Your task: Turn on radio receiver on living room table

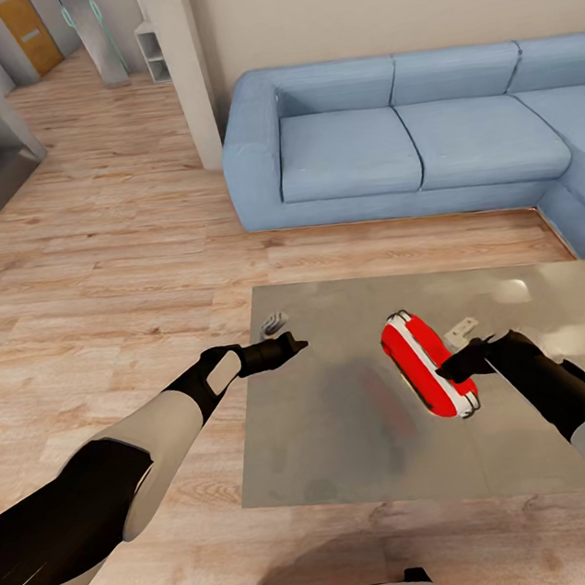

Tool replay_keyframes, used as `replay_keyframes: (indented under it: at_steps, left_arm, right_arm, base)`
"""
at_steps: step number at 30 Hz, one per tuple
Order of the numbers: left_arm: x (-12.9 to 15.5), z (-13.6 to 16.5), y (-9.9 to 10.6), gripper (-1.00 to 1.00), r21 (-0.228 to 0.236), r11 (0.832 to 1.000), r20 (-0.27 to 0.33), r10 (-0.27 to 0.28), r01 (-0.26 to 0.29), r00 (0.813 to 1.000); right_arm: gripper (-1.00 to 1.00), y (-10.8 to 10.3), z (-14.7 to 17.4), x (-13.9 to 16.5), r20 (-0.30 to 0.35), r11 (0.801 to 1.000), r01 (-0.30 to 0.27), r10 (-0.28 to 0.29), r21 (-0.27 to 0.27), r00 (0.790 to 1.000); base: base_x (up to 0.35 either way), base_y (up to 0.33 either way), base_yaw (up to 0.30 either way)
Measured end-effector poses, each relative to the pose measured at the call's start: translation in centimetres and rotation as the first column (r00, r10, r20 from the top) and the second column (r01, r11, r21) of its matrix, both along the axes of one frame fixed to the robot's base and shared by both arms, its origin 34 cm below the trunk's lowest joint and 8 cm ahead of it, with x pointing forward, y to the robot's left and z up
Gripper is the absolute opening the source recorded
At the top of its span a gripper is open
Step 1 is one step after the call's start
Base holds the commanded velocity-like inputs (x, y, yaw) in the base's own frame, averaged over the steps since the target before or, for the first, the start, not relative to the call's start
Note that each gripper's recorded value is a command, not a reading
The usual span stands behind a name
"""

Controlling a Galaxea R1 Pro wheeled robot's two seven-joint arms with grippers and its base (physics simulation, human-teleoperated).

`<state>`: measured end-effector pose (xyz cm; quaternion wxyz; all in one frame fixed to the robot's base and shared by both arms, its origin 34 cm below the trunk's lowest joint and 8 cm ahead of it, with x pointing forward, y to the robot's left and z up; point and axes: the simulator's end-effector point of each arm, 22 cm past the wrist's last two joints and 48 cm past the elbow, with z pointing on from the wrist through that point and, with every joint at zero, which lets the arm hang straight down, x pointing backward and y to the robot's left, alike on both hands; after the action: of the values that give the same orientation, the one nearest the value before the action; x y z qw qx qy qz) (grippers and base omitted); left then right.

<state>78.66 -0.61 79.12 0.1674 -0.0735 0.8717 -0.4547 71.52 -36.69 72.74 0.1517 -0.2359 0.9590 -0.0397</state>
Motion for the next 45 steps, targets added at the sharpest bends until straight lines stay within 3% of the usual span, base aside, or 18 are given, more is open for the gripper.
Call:
replay_keyframes:
  at_steps: [45]
  left_arm:
    - [0.0, 0.1, -0.1, -1.0, -0.002, 1.0, 0.002, -0.001, 0.001, 1.0]
  right_arm:
    - [-1.0, -1.1, -0.7, -0.7, -0.014, 1.0, 0.025, -0.025, -0.003, 1.0]
  base:
    - [0.0, 0.0, 0.0]
